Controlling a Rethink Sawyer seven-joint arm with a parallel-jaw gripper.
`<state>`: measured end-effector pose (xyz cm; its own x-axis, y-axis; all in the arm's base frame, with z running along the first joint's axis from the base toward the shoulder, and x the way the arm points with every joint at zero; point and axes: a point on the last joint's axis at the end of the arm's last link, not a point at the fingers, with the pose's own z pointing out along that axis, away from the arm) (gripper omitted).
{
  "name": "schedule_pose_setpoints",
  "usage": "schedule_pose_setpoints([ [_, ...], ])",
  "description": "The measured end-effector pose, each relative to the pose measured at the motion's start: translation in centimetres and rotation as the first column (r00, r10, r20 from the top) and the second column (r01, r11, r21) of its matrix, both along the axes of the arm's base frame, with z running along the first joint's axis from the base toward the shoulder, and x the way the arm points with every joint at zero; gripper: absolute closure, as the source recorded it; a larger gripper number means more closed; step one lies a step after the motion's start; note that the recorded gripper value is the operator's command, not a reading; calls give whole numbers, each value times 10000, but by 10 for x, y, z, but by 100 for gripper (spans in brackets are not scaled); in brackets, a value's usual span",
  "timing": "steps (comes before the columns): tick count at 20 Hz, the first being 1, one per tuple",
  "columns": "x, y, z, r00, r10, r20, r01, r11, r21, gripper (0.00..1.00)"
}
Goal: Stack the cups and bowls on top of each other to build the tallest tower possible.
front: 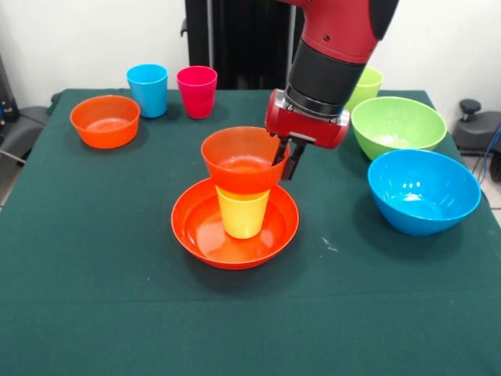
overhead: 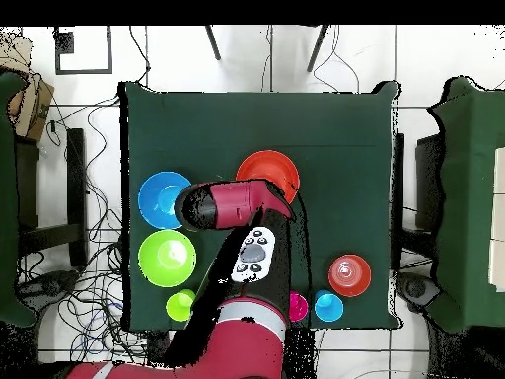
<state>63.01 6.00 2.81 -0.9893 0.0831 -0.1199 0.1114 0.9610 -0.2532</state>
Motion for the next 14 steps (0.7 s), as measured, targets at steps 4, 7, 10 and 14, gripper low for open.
schedule_pose_setpoints([
  [4,0,0,0,10000,-16,5,16,10000,6,100],
  [7,0,-1,0,10000,-36,7,36,10000,12,100],
  [10,1,-2,0,10000,-49,7,49,10000,11,100],
  [14,1,-3,0,10000,-76,7,76,10000,12,100],
])
